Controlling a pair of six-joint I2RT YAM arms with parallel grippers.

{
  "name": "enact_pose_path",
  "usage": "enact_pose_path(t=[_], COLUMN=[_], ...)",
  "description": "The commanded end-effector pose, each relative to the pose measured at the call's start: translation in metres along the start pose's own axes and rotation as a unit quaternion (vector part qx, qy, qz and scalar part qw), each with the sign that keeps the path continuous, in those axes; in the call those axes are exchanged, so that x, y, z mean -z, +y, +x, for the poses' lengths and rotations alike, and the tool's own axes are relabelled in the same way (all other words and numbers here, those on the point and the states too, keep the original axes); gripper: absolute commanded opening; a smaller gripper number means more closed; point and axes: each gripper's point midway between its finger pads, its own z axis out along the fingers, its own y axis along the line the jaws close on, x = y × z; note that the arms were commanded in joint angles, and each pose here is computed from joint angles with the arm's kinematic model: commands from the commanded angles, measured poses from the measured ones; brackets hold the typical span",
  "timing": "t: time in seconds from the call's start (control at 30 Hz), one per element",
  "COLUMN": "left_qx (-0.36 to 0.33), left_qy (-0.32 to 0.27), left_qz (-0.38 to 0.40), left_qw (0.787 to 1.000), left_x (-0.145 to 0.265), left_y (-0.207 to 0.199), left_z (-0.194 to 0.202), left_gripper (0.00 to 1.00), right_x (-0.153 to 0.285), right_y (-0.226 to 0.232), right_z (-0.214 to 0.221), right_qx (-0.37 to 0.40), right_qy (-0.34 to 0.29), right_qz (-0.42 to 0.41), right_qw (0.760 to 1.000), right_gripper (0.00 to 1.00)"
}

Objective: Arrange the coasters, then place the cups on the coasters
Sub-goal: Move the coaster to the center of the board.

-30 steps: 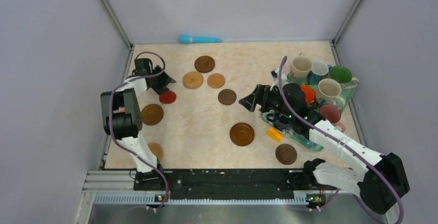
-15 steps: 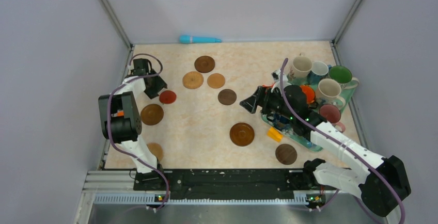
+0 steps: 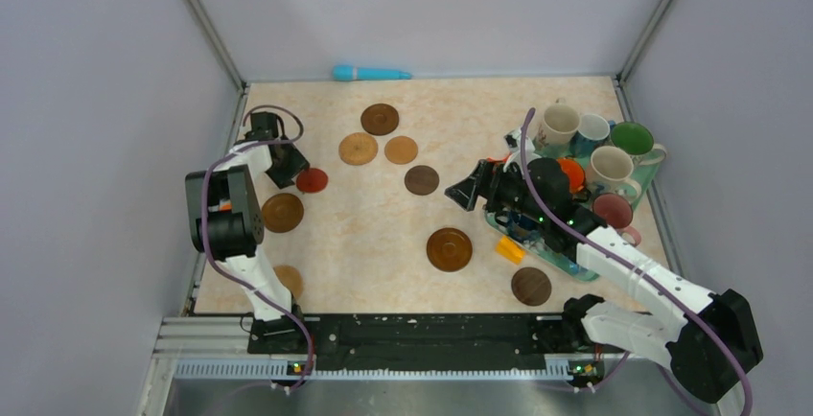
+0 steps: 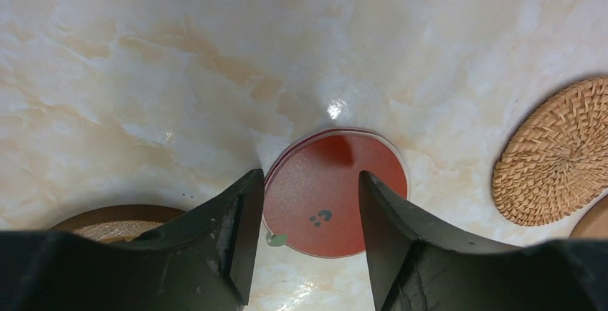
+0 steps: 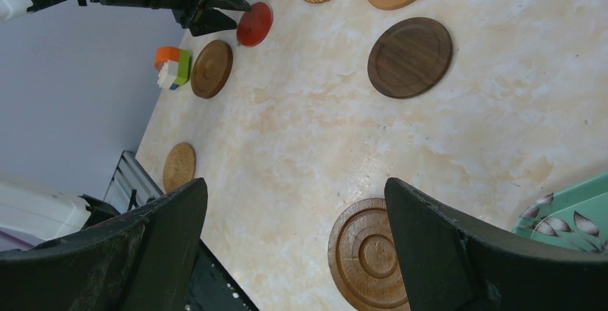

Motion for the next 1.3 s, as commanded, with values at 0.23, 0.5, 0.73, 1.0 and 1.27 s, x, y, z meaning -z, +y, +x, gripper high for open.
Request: enact_pose_path(t=[0.23,0.5,0.73,1.0,1.27], left_qx=[-0.003,-0.027,-0.047,-0.053,-0.062], left_qy=[0.037,0.066,0.087,0.076,0.034], left_qz=[0.038,0.094,0.100,0.099,0.096], left_qw=[0.999,0.993,0.990,0.991,0.993], left_x=[0.001,0.004,-0.002,0.000,-0.004], left_y=[-0.011,-0.044,-0.056,-0.059,-0.069], left_z=[0.025,0.048,0.061,0.059,0.029], left_gripper=[0.49,0.46,0.46,0.46,0.48], right_x=[0.002,0.001,0.003,0.005,0.005], right_y=[0.012,0.011,0.011,0.011,0.012], right_z=[-0.007,-0.005,-0.005,-0.006,-0.008], right_qx=[0.005,0.002,0.004,0.005,0.007], right_qy=[-0.017,-0.014,-0.014,-0.015,-0.018], right_qz=[-0.020,-0.021,-0.019,-0.018,-0.019], right_qw=[1.000,1.000,1.000,1.000,1.000], right_gripper=[0.93,0.93,0.93,0.93,0.93])
